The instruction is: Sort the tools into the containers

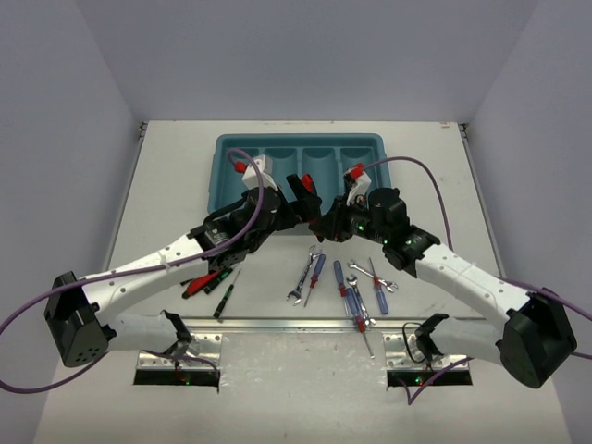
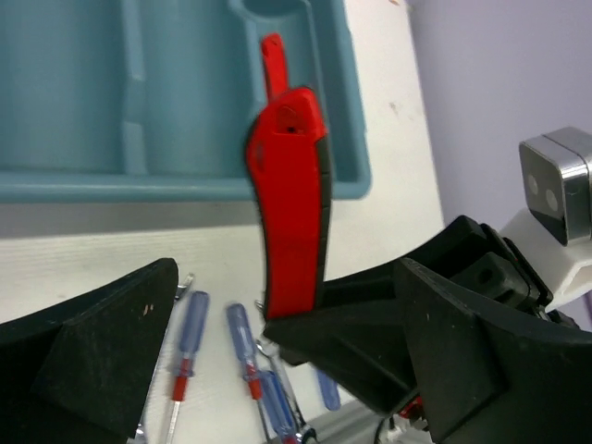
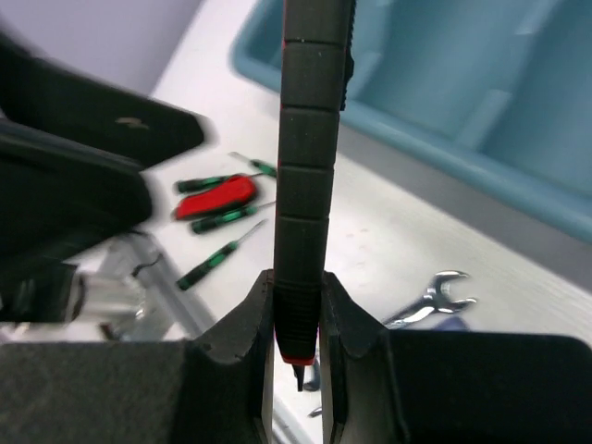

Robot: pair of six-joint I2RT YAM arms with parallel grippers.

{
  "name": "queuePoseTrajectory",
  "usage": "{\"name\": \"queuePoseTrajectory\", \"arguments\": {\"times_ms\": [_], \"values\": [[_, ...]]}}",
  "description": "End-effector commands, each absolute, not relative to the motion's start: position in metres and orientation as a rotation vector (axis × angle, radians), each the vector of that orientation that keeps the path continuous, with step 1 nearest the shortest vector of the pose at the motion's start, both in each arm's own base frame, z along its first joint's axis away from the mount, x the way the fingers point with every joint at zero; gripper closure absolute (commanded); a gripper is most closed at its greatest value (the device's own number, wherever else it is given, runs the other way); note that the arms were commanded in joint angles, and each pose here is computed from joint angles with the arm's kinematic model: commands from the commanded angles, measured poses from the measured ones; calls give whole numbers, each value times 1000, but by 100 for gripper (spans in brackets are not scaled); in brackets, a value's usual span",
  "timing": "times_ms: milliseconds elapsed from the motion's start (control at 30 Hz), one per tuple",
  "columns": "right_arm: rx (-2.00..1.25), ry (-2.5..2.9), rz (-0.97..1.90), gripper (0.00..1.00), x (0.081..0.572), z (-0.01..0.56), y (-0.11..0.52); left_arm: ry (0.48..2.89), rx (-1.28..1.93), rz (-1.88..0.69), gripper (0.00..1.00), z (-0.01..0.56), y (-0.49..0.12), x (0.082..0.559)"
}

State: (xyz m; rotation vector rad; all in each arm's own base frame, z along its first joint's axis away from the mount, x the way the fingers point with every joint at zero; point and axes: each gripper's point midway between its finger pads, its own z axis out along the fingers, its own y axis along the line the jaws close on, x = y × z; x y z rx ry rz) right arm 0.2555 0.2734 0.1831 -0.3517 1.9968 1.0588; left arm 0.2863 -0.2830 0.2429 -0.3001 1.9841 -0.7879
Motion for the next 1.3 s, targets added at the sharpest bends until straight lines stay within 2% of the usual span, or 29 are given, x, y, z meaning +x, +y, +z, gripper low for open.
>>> {"name": "queuePoseTrajectory", "arguments": {"times_ms": [0,167,400,433,600,767,967,1067,1267], "values": [[-214,2006,714,100,307,195,233,1906,-359,-537,0,281,-240,301],[7,2199,358,100,357,152,146,1878,-396,-307,0,301,-178,297],[24,2312,137,100,422,133,114,1977,-472,-203,0,260,-116,300],[20,2336,131,95,429,128,115,1984,-492,-188,0,254,-108,301],[-34,2422,106,50,457,121,122,2051,-607,-142,0,215,-81,302],[-31,2362,130,27,444,148,119,2116,-759,-32,0,175,-54,302],[-50,2231,240,15,402,180,119,2130,-1180,192,0,129,-21,275],[-64,2196,293,11,396,187,124,2086,-1382,221,0,113,-17,258],[-96,2179,326,10,395,191,129,1996,-1643,216,1,89,-15,227]]}}
